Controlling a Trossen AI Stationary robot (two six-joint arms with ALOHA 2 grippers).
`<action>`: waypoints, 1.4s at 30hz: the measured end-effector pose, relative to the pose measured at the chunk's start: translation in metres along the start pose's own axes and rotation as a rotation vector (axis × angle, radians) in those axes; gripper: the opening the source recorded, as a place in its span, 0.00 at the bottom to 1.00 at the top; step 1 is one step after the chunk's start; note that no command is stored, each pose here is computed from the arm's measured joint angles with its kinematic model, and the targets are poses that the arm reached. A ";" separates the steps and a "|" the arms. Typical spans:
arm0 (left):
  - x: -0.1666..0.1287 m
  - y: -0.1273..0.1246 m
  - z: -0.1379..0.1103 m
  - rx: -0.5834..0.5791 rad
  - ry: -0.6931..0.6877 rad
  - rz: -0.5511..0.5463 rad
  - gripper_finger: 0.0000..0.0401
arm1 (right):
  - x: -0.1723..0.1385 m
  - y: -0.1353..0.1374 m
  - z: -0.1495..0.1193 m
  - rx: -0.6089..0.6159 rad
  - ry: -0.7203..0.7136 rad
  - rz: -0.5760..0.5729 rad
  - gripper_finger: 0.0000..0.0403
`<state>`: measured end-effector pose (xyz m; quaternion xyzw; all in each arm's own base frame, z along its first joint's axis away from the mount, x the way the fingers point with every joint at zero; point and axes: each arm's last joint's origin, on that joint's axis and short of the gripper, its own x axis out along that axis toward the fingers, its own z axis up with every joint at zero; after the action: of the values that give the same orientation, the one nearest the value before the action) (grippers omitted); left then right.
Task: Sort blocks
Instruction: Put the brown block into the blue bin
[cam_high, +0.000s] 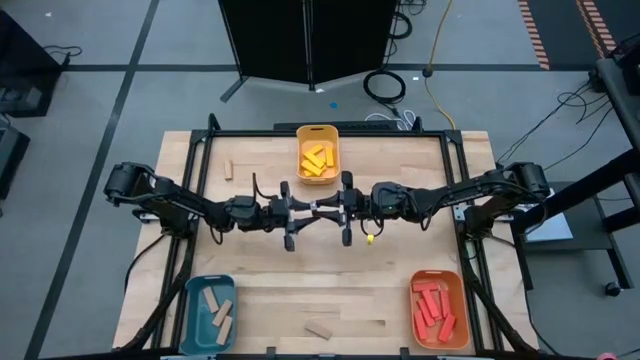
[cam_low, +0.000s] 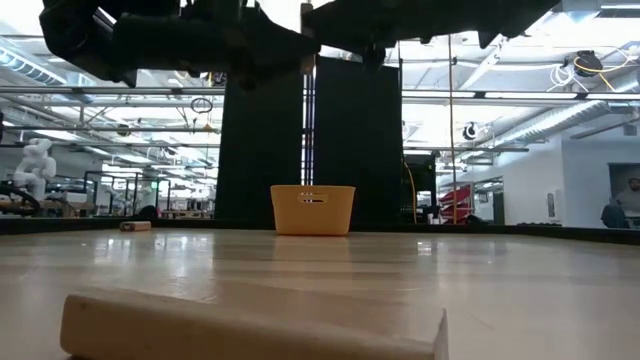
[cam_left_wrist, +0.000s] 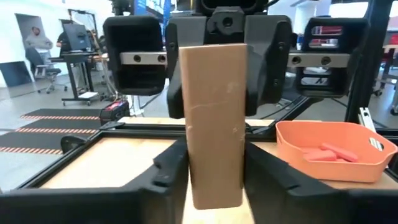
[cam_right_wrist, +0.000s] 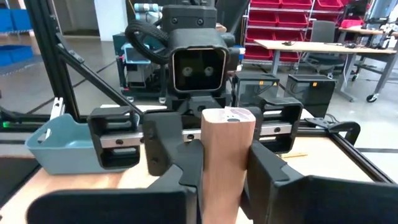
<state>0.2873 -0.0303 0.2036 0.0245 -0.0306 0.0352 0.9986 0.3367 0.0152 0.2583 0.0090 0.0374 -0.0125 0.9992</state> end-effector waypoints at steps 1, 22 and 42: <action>0.000 0.000 0.000 -0.002 0.001 0.002 0.28 | 0.000 0.000 -0.001 -0.003 0.006 0.000 0.12; -0.025 0.010 0.035 -0.070 0.171 0.096 0.22 | -0.025 -0.009 0.009 -0.052 0.166 -0.027 0.55; -0.128 -0.105 0.094 -1.154 1.047 0.125 0.22 | -0.015 -0.006 -0.025 -0.061 0.365 -0.010 0.56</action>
<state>0.1619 -0.1490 0.2847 -0.5202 0.4298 0.0770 0.7340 0.3199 0.0105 0.2345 -0.0194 0.2186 -0.0148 0.9755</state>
